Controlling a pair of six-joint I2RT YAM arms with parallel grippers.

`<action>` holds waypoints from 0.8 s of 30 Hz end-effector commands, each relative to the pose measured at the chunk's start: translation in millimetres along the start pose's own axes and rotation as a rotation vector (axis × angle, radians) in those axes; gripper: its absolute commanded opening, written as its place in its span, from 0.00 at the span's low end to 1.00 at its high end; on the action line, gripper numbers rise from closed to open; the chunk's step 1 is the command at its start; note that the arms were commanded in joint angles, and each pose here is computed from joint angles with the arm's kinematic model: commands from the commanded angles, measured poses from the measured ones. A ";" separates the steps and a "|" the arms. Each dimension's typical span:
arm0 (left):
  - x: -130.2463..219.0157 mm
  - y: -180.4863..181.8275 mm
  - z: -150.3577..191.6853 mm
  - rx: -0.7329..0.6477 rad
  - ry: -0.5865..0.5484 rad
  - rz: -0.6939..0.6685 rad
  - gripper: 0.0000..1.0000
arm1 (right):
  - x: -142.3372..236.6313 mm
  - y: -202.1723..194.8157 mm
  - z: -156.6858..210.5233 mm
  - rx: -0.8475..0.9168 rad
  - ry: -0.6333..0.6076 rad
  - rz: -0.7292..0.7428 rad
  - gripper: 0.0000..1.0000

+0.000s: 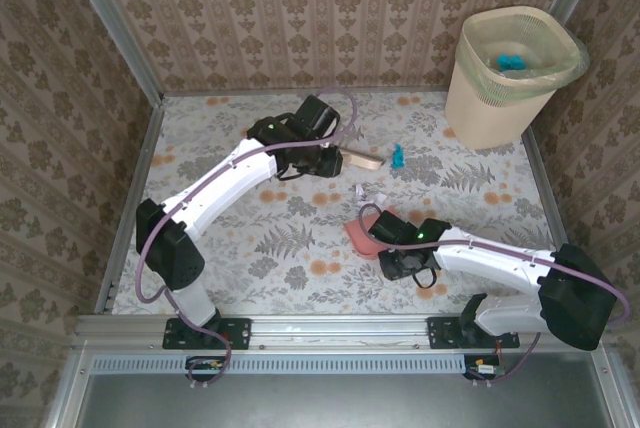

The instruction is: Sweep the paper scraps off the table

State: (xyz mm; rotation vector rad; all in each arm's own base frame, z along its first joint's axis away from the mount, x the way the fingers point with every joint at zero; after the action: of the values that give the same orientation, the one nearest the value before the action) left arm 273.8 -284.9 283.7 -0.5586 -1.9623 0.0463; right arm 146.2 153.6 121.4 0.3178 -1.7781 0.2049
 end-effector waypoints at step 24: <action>-11.3 -8.1 82.2 -0.050 0.151 -0.013 0.00 | -5.1 -9.8 8.1 -0.035 0.038 0.044 0.00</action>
State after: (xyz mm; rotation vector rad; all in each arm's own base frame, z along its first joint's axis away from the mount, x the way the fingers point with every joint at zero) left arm 219.8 -284.3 232.6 -0.5421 -1.8304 -0.0606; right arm 148.1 152.2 121.9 0.3134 -1.7968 0.1958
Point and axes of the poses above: each hand's point on the last joint's axis, 136 mm out from that joint toward the fingers, its own x axis back along the fingers, its own y axis along the line the jaws close on, z = x × y, the point moved 8 cm from there along x, back along the fingers, and after that the axes turned 4 degrees about x, right-handed, at the moved point
